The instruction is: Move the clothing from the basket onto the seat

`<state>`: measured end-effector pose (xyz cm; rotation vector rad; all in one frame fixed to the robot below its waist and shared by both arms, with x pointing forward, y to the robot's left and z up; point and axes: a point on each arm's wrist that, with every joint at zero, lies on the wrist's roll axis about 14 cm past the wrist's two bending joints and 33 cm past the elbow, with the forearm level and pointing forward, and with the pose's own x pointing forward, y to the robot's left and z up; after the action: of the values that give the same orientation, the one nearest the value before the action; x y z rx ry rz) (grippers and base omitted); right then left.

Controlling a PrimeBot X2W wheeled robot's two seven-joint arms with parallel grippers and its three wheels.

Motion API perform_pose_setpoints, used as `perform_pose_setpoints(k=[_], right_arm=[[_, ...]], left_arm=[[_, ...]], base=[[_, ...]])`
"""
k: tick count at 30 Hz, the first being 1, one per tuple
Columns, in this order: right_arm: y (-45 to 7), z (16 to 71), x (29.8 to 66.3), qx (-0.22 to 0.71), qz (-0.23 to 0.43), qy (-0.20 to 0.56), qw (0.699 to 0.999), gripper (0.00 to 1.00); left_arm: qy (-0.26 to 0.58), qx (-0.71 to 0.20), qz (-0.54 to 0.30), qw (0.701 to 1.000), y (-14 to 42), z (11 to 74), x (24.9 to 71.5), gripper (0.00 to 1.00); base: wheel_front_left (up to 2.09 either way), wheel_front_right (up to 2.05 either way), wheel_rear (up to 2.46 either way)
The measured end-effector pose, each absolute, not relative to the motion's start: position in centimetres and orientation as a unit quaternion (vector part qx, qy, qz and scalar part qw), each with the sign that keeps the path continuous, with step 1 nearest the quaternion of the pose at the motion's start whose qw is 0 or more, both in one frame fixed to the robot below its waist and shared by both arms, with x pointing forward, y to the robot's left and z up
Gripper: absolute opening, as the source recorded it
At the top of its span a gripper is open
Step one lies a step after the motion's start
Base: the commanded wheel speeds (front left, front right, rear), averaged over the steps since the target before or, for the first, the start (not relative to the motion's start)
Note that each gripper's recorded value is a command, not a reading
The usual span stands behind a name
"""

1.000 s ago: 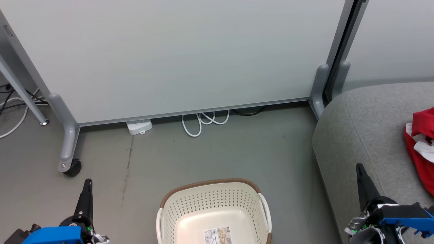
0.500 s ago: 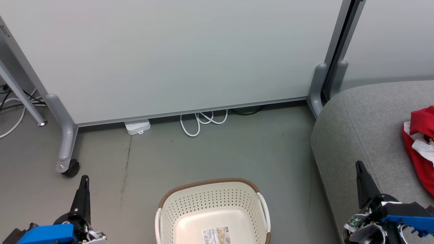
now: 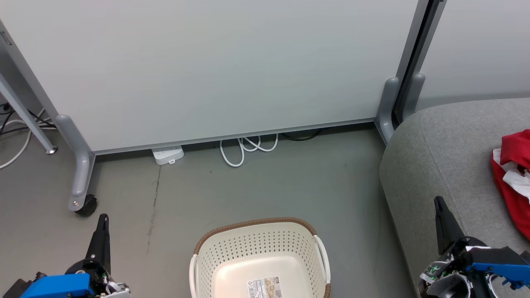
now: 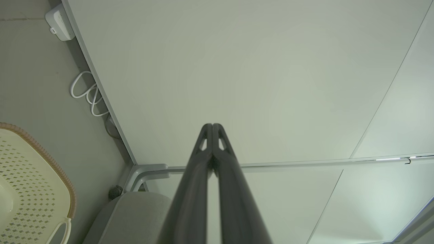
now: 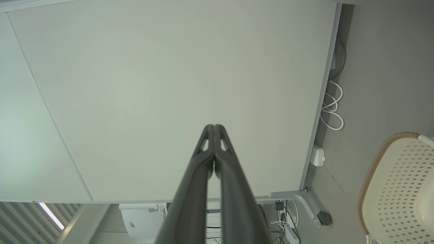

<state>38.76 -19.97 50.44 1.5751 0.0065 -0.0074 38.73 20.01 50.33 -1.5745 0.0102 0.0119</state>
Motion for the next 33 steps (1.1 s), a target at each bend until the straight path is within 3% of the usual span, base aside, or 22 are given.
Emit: perform_pose_setpoints(k=[33], right_arm=[[-19.97, 50.45, 38.76, 0.709, -0.003, 0.003, 0.705, 0.00]], left_arm=[[0.004, -0.709, 0.005, 0.706, 20.02, 50.35, 38.74, 0.00]], base=[[0.00, 0.00, 0.00]])
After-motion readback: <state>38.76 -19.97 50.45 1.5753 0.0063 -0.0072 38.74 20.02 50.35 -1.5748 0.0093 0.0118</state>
